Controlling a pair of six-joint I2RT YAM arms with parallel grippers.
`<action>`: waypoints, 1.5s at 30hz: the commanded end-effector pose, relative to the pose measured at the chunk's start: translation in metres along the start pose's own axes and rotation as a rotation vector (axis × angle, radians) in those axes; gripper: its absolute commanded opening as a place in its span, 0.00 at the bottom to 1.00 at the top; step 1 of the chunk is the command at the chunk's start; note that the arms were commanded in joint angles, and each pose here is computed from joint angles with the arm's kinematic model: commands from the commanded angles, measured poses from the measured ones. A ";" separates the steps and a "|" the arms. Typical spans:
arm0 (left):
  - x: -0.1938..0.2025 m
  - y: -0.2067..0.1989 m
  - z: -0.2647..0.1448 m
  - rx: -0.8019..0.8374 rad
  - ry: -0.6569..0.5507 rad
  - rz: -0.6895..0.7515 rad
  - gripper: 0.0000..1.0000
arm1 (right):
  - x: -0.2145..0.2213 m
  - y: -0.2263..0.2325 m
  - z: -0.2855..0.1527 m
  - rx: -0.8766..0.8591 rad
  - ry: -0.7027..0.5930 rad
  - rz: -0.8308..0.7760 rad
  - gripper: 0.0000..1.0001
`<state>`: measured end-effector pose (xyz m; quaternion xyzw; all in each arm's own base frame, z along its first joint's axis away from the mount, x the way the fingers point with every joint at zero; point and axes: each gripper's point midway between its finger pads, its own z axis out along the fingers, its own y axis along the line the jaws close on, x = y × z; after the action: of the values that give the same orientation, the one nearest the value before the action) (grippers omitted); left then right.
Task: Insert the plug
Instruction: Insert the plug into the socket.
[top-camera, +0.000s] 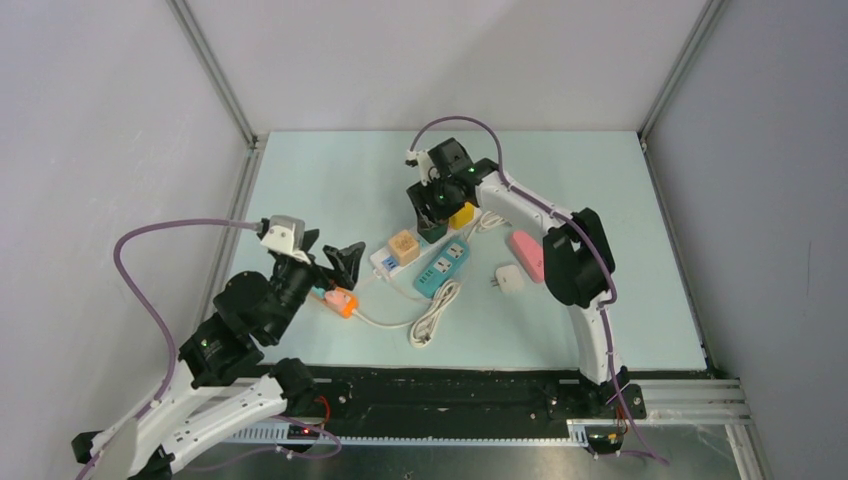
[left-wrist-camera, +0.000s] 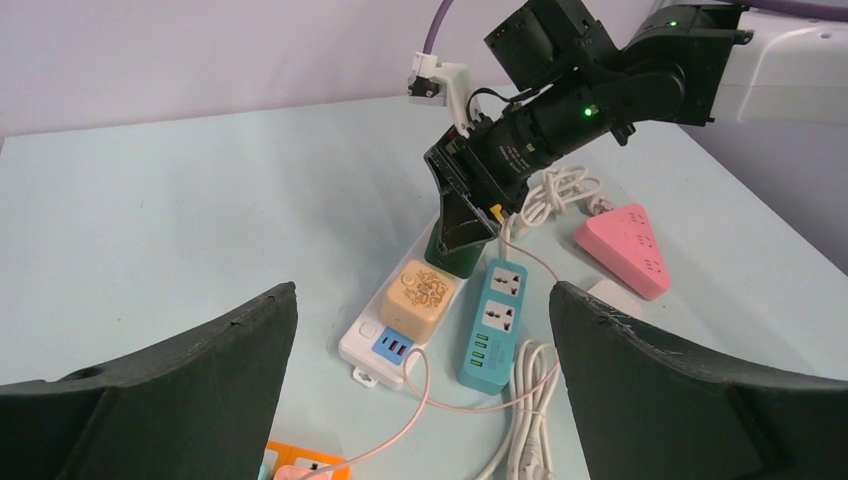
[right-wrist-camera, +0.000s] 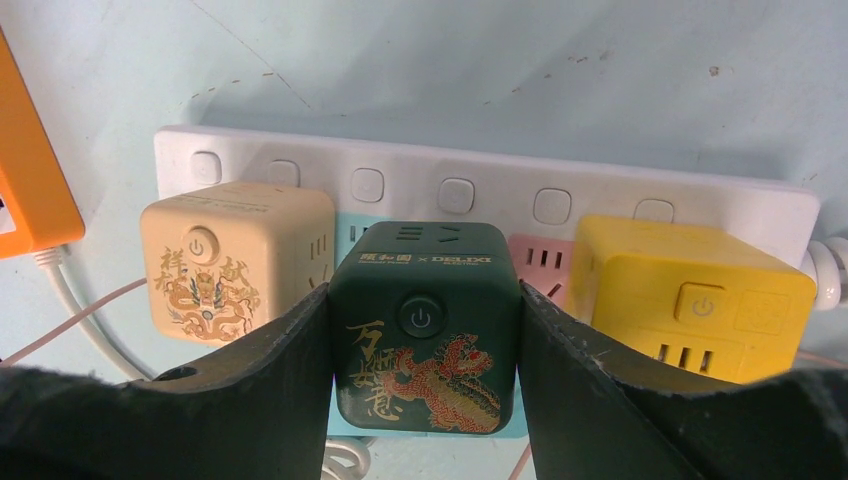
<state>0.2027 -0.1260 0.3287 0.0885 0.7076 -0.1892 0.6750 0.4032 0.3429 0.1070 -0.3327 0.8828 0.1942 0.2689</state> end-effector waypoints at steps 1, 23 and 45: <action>0.001 0.005 0.000 -0.030 -0.007 -0.011 1.00 | -0.009 0.000 0.006 0.011 -0.033 -0.015 0.00; 0.004 0.006 0.003 -0.037 0.003 0.001 1.00 | 0.000 -0.023 0.001 0.161 -0.070 -0.117 0.00; 0.007 0.006 0.004 -0.040 0.012 0.006 1.00 | -0.035 -0.002 -0.027 0.016 -0.183 -0.156 0.00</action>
<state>0.2051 -0.1247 0.3221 0.0864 0.7138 -0.1786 0.6716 0.4105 0.3479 0.1044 -0.3798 0.8467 0.1840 0.3241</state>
